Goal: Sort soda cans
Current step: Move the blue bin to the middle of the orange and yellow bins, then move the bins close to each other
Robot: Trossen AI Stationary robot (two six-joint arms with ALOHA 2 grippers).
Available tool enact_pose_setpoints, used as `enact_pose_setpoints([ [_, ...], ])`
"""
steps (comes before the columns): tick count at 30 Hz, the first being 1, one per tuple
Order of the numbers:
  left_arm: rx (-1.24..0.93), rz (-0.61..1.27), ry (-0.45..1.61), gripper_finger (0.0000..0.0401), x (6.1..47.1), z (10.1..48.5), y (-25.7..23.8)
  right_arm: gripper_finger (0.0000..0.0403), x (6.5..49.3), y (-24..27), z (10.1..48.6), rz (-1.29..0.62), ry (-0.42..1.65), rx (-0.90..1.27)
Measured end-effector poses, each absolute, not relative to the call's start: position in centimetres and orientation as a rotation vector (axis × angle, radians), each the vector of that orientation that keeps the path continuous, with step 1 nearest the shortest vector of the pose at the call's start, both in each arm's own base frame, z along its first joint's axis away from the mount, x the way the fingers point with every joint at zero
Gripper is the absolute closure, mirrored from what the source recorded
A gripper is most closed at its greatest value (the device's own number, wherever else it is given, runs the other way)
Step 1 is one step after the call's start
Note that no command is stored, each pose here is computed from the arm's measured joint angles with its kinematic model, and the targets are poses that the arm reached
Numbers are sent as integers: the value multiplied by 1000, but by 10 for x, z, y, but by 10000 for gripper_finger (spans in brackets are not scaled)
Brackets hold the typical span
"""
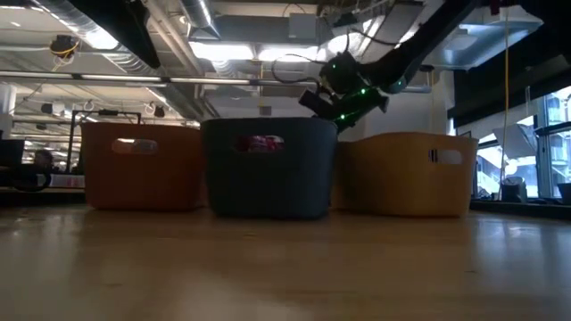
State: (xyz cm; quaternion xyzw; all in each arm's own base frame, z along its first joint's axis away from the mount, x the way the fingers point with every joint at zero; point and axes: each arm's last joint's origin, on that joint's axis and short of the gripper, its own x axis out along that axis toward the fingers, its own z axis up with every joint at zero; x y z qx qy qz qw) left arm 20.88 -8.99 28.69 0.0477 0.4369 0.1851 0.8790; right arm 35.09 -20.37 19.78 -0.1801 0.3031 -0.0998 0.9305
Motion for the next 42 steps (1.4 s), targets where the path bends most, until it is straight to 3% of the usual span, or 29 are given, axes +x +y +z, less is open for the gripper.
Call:
enact_pose_setpoints([
  [13, 106, 409, 910, 81, 214, 288, -81, 393, 346, -252, 183, -251, 510, -521],
  [23, 113, 410, 910, 81, 215, 288, -79, 390, 350, -255, 183, -332, 511, -527],
  [26, 112, 410, 910, 81, 215, 288, -79, 368, 349, -256, 183, -349, 518, -524],
  [35, 114, 410, 912, 81, 215, 288, -79, 242, 356, -244, 193, -435, 528, -536],
  [42, 101, 445, 961, 81, 207, 286, -77, 214, 357, -196, 239, -524, 602, -591],
])
